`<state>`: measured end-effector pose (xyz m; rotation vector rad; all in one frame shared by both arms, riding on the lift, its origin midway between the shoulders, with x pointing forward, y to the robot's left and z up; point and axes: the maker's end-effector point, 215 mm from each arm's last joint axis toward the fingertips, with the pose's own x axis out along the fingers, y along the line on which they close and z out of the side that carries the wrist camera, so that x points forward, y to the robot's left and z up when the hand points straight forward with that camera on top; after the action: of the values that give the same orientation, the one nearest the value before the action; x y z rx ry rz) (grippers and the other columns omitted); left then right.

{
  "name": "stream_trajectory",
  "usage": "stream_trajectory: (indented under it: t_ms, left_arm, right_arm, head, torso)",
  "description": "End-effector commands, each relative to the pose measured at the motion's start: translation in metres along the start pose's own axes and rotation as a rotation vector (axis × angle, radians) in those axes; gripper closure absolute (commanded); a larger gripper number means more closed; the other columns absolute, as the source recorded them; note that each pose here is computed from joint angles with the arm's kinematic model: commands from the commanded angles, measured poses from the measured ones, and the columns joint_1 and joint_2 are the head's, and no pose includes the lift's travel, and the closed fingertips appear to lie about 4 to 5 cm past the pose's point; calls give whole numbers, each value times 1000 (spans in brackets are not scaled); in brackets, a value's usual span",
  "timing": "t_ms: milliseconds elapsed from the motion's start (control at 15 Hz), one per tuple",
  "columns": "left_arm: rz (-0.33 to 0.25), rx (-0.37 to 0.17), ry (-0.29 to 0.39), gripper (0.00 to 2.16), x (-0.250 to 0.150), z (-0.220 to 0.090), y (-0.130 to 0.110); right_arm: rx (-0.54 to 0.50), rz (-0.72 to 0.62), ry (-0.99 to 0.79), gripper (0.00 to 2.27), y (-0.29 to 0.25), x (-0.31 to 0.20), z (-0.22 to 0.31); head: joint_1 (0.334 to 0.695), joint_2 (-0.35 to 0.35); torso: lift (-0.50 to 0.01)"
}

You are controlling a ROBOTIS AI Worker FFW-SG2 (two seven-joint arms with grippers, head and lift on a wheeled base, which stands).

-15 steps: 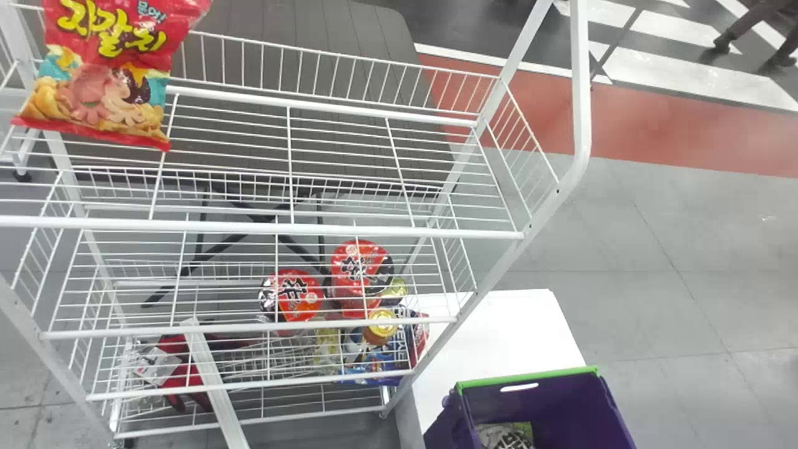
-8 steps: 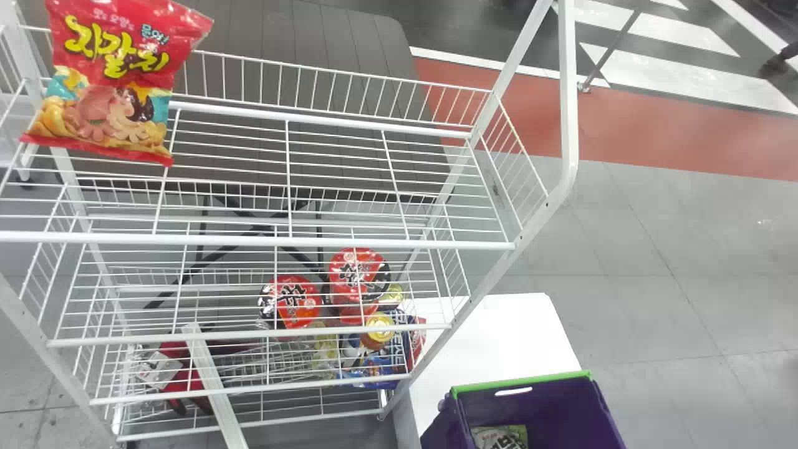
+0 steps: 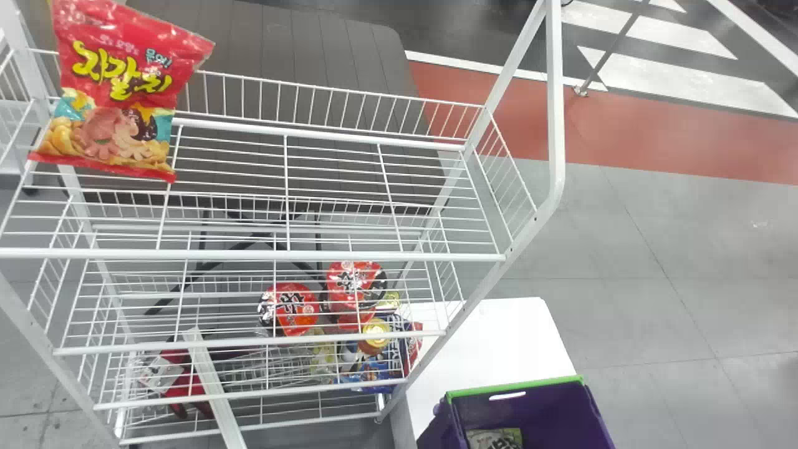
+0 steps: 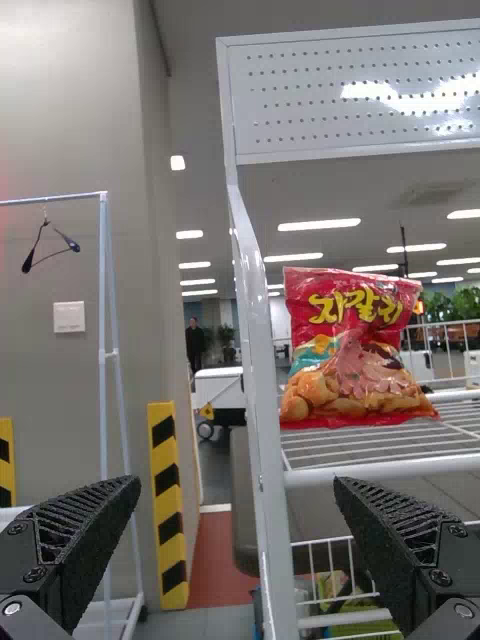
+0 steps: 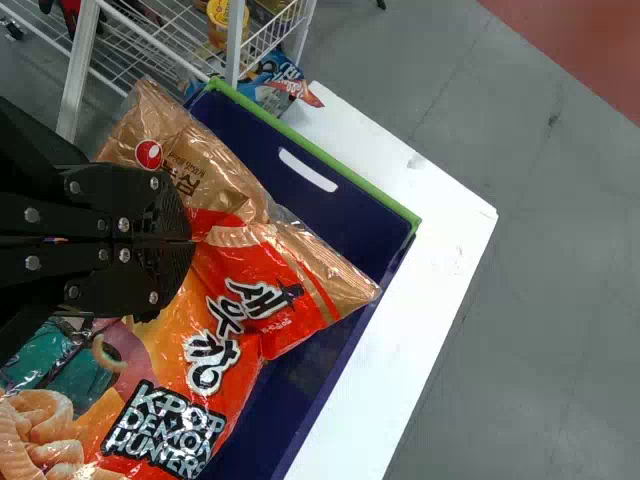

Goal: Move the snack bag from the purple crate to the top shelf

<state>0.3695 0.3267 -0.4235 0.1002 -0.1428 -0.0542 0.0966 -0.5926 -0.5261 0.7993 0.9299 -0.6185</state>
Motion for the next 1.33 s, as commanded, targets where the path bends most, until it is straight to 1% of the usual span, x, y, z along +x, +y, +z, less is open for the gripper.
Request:
stream_trajectory:
  t_ms: [0, 667, 1000, 1133, 1267]
  left_arm:
    - [-5, -4, 27, 100, 2, -7, -2]
    - [-14, 0, 37, 100, 2, -11, -6]
    - [-14, 1, 37, 100, 1, -11, -6]
    - [-14, 1, 37, 100, 1, -11, -6]
    - [-13, 0, 32, 100, 1, -9, -6]
  right_arm:
    - [-1, 0, -4, 2125, 1, -2, 1]
    - [1, 5, -4, 2125, 2, -5, 2]
    - [1, 19, -4, 2125, 6, -4, 0]
    - [1, 69, -10, 2125, 21, -5, 1]
    - [-35, 114, -35, 2169, 50, -9, 1]
  head:
    - [695, -350]
    - [695, -350]
    - [695, -350]
    - [695, -350]
    - [695, -350]
  torso:
    - [-33]
    - [6]
    - [9]
    - [9]
    - [9]
